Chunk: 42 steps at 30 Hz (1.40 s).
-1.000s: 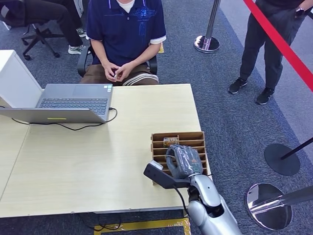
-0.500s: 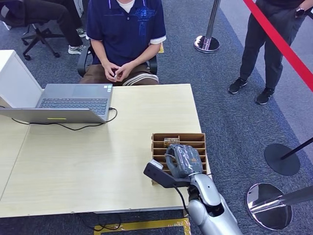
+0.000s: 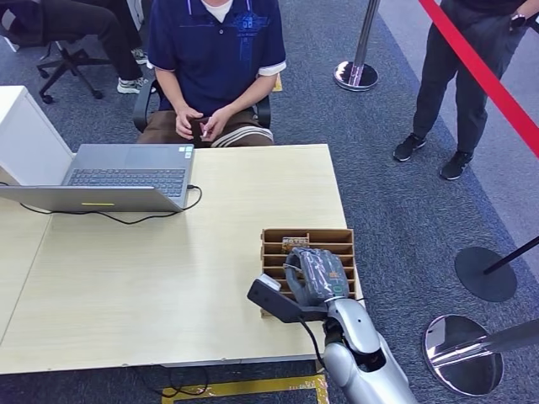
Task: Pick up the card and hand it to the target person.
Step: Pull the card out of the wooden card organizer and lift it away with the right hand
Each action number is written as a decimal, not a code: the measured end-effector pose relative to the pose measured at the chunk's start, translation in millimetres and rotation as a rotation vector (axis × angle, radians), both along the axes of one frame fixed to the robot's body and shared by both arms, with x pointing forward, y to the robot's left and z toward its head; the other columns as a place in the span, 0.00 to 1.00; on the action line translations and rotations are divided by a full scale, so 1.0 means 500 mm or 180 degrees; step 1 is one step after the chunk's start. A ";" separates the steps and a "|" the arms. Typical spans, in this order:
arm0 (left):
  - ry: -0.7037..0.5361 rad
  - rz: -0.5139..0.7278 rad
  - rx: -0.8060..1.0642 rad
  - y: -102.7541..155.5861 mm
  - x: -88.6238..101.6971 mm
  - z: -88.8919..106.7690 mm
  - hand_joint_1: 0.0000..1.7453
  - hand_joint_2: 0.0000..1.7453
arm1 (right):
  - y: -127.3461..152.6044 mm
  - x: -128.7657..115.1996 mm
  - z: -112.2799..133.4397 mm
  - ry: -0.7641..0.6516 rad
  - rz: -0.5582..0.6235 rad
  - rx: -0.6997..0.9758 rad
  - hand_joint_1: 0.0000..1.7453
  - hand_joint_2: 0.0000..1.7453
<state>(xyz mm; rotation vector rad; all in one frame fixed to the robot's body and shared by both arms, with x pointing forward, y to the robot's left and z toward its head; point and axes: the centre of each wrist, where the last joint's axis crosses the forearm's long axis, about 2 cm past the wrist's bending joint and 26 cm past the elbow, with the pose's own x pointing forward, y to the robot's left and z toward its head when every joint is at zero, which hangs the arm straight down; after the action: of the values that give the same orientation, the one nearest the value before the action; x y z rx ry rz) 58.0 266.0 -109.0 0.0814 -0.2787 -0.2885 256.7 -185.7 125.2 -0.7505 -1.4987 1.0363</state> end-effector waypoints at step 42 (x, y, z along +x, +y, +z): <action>-0.0077 0.0126 0.0005 0.009 0.026 0.004 0.00 1.00 | 0.010 0.083 0.110 -0.0657 0.0532 0.0819 0.95 1.00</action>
<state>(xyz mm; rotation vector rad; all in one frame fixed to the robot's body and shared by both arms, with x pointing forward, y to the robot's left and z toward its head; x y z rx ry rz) 71.1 270.4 -107.2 0.0920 -0.3004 -0.2487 298.1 -180.5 180.2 -0.5692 -1.8577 0.8850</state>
